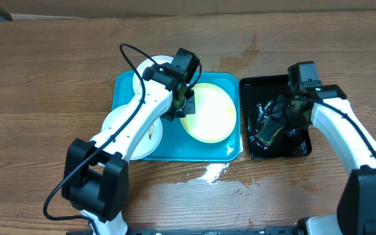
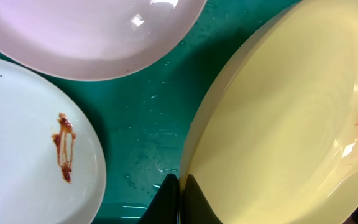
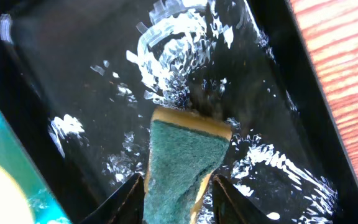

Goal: Clean dirty plates on tray and stack at the side
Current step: 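Return the sponge to the black tray with the right gripper, then lift the yellow plate with the left gripper and carry it right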

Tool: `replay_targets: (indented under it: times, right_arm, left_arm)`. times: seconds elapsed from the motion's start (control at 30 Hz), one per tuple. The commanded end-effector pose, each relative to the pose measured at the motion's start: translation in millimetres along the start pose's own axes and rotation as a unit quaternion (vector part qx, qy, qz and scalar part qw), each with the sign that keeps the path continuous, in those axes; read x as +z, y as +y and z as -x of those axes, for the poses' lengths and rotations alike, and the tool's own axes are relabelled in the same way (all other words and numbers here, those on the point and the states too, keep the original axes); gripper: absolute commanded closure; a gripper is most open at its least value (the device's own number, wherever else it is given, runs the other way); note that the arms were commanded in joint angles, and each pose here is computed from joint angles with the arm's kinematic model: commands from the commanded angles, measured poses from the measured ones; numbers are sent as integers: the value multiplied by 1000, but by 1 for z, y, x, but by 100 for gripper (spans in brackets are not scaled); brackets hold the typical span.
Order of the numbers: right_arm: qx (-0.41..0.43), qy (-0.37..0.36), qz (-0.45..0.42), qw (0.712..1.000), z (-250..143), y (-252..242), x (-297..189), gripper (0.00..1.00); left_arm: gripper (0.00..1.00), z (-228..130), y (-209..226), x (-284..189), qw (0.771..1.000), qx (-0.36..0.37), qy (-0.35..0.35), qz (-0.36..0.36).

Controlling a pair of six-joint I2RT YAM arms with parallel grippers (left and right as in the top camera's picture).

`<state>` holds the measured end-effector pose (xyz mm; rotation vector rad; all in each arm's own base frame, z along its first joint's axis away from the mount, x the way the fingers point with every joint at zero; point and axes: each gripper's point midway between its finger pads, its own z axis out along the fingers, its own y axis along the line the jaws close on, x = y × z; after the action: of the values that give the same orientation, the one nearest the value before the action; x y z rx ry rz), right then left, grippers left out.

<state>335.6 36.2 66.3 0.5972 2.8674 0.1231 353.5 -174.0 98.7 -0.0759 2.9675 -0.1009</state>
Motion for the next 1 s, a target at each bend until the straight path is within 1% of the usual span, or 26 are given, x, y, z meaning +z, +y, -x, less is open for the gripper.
replay_targets:
  times: [0.0,0.1,0.2,0.27,0.3,0.47,0.57,0.67,0.8,0.97]
  right_arm:
    - [0,23,-10,1000,-7,-3,16,52]
    - [0,34,-17,999,-10,-5,24,46]
    - [0,28,-40,999,-7,-13,28,38]
    - [-1,17,-51,999,-2,-16,29,32]
    - [-1,6,-57,998,3,-17,29,26]
    - [6,-7,-49,999,11,-17,30,25]
    - [18,2,-35,999,11,-19,30,22]
    - [34,10,-23,999,12,-24,30,17]
    - [55,32,-12,998,8,-32,29,16]
    - [49,70,33,996,-5,-20,27,16]
  left_arm:
    - [96,13,-1,-20,999,-6,-14,-35]
    - [96,15,11,-19,999,-21,-8,-29]
    - [96,18,22,-19,999,-33,-6,-25]
    - [96,20,23,-19,999,-27,-6,-30]
    - [96,21,24,-20,999,-28,-7,-32]
    - [96,30,19,-32,999,-24,-22,-39]
    - [96,40,14,-50,998,-20,-39,-47]
    - [96,53,8,-70,996,-19,-62,-59]
    - [96,64,-7,-92,993,-9,-92,-76]
    - [96,77,-31,-101,986,10,-134,-97]
